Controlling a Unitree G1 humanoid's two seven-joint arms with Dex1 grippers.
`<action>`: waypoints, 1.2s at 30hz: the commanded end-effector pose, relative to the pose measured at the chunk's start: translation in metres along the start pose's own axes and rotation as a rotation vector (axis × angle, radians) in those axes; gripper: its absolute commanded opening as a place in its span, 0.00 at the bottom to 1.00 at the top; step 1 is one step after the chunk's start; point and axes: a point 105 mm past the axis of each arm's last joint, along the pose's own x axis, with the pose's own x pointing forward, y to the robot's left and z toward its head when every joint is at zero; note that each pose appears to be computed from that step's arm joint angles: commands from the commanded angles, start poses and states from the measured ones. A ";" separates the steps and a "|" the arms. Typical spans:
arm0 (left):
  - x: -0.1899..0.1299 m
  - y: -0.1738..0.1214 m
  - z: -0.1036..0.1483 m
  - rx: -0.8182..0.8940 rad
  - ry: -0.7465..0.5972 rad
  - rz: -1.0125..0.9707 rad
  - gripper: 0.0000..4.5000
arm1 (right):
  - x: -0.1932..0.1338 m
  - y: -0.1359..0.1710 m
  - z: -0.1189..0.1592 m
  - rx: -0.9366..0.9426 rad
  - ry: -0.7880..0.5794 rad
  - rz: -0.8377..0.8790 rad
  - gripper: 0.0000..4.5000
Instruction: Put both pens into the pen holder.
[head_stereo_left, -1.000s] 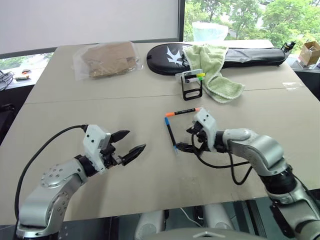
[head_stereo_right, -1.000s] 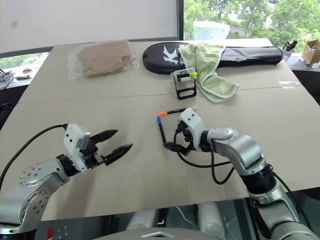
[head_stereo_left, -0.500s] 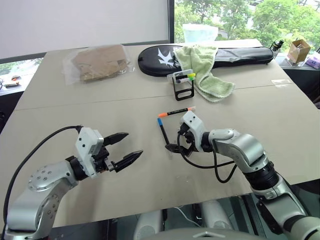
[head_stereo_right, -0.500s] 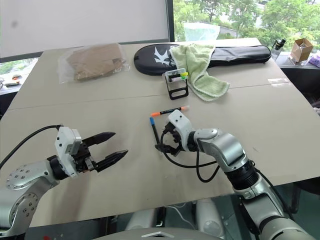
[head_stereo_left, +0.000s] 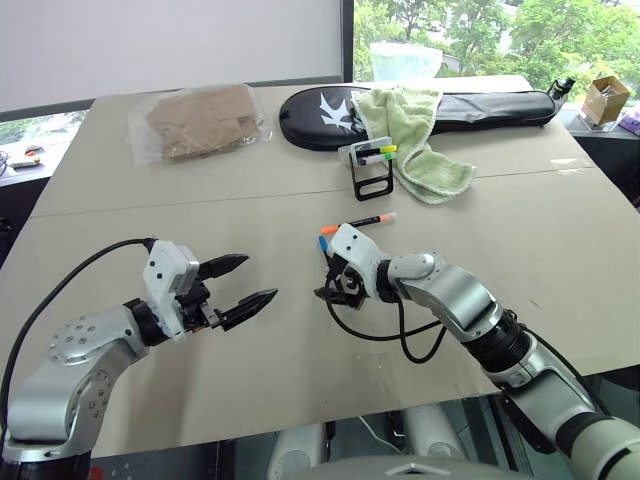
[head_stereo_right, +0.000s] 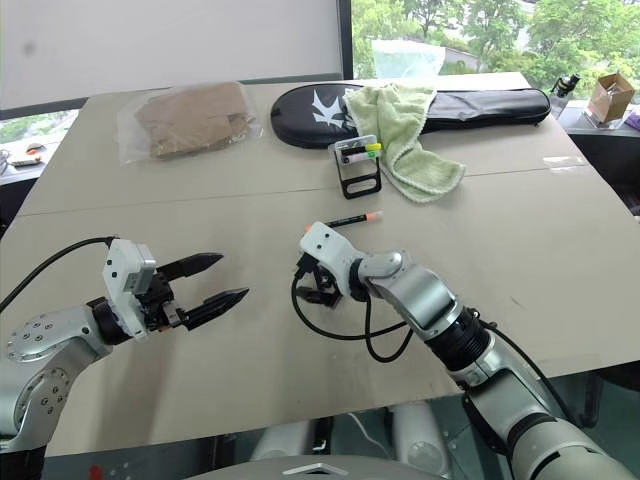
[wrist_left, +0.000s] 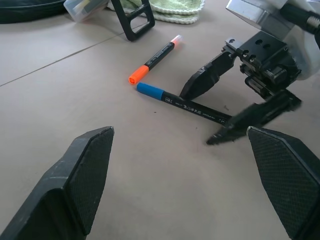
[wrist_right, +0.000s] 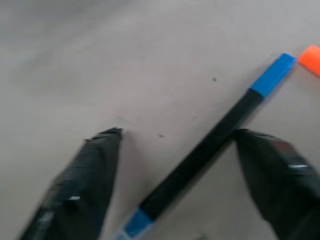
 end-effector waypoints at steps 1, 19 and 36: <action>0.000 -0.006 0.013 0.033 -0.025 -0.020 1.00 | -0.005 -0.006 -0.031 -0.008 0.106 -0.032 0.36; 0.053 -0.024 0.032 -0.699 -0.241 -0.072 1.00 | -0.091 -0.029 0.028 0.111 -0.376 -0.100 0.00; 0.108 -0.034 0.073 -0.843 -0.387 -0.195 0.39 | -0.094 -0.006 0.062 0.058 -0.500 0.024 0.00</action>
